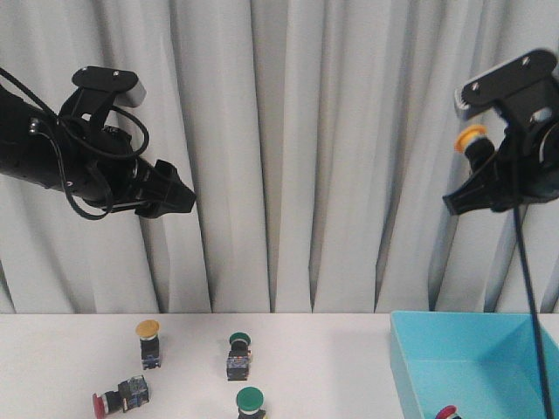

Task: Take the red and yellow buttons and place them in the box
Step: 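Open the left gripper and withdraw the right gripper with the button, then lower the yellow button into the blue box and release it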

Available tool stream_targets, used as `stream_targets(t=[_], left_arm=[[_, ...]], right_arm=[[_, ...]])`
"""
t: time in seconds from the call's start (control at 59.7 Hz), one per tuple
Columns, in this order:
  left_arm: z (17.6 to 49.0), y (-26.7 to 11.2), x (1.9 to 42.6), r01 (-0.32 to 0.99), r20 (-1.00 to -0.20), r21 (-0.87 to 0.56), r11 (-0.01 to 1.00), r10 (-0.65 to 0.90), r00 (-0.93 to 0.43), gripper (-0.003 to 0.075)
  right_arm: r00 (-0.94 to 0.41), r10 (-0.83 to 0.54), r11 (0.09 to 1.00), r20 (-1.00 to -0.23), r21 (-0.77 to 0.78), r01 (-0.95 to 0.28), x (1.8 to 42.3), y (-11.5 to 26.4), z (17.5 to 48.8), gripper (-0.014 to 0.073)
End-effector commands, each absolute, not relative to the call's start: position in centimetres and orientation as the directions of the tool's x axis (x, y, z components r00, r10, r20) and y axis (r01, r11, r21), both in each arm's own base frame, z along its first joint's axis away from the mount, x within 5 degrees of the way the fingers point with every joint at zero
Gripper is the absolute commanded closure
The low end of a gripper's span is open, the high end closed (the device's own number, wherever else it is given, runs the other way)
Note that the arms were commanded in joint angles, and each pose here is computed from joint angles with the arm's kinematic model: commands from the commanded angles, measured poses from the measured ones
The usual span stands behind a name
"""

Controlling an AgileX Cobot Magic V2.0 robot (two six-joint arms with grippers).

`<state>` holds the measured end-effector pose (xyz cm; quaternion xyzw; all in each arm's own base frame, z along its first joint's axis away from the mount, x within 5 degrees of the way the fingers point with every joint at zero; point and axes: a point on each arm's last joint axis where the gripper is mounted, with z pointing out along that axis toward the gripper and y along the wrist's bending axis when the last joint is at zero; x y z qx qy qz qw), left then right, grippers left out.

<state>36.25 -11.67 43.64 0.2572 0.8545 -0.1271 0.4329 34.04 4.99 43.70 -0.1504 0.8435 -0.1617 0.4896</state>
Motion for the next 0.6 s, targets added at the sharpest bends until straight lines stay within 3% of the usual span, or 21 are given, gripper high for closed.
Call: stream_targets(t=[0.0, 0.117, 0.352, 0.586], left_arm=[[46.6, -11.2, 34.7, 0.532, -0.867, 0.026, 0.846, 0.284, -0.409, 0.0223], [46.5, -11.2, 34.7, 0.537, -0.859, 0.024, 0.843, 0.292, -0.42, 0.0223], [46.3, -11.2, 34.5, 0.544, -0.846, 0.019, 0.839, 0.303, -0.439, 0.0223], [46.2, -11.3, 34.4, 0.549, -0.839, 0.013, 0.836, 0.308, -0.449, 0.0223]], right_arm=[[-0.45, -0.397, 0.904, -0.8, -0.427, -0.037, 34.4, 4.6, 44.5, 0.0603], [-0.529, -0.348, 0.921, -0.774, -0.389, -0.037, 36.2, 3.8, 42.1, 0.0602], [-0.701, -0.112, 0.986, -0.704, -0.167, 0.01, 39.5, -0.9, 36.6, 0.0599], [-0.834, 0.017, 0.998, -0.551, -0.035, 0.044, 41.2, -5.4, 31.0, 0.0599]])
